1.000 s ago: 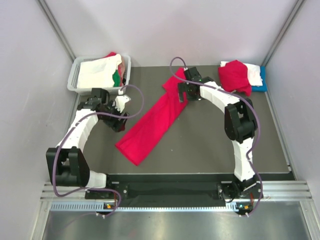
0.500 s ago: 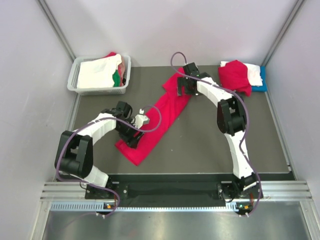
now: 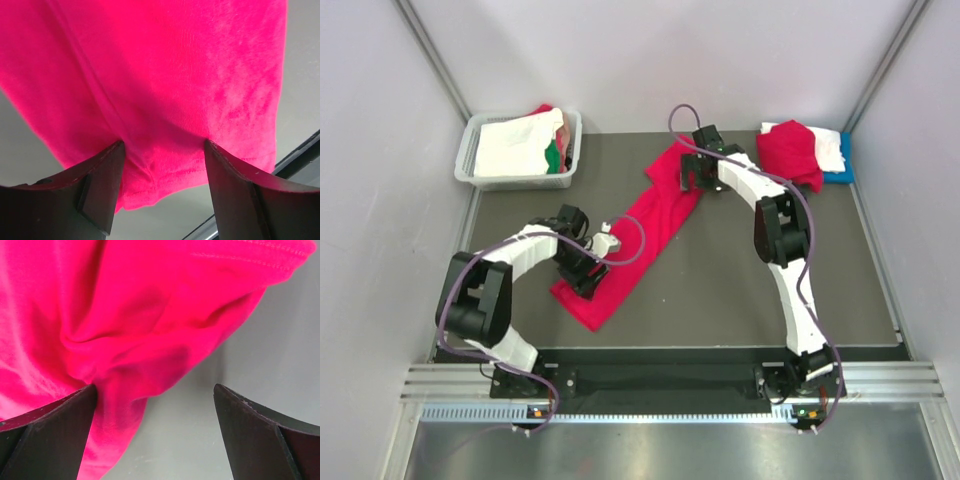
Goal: Fold and stack the t-shirts
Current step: Fold the tshirt
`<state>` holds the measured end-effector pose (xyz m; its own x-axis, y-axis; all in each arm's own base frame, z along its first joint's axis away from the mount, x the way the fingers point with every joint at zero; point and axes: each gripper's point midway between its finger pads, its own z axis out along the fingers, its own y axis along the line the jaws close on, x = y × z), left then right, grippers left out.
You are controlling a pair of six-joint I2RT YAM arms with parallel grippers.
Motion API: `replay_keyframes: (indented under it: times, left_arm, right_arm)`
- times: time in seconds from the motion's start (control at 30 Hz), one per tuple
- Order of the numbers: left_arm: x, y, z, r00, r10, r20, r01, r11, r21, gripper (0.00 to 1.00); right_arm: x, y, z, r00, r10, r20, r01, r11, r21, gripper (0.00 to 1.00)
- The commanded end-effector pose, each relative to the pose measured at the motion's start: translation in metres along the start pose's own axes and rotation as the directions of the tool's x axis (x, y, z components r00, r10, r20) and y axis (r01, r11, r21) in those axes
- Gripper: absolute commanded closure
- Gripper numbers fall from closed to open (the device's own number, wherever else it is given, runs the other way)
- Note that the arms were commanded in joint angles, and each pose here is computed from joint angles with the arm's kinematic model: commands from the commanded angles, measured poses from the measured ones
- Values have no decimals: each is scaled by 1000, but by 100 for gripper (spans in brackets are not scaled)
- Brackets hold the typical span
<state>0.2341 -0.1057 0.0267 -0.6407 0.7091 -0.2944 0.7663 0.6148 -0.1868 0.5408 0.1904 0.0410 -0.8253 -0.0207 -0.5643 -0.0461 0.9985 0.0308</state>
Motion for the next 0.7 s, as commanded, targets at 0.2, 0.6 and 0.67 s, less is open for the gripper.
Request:
replay_keyframes:
  times: [0.2,0.6,0.67]
  left_arm:
    - [-8,-15,28,984,119,-136,-119,993,11,31]
    - [-9,-29,42,965,179,-193,-167,983,79,31]
    - [-18,-33,40,964,192,-183,-179,980,82,31]
  right_arm:
    - [-11,-15,15,999,37,5,-37,999,-5,0]
    - [13,9,29,997,-30,-77,22,994,-104,0]
    - [15,14,30,996,-35,-83,25,992,-123,0]
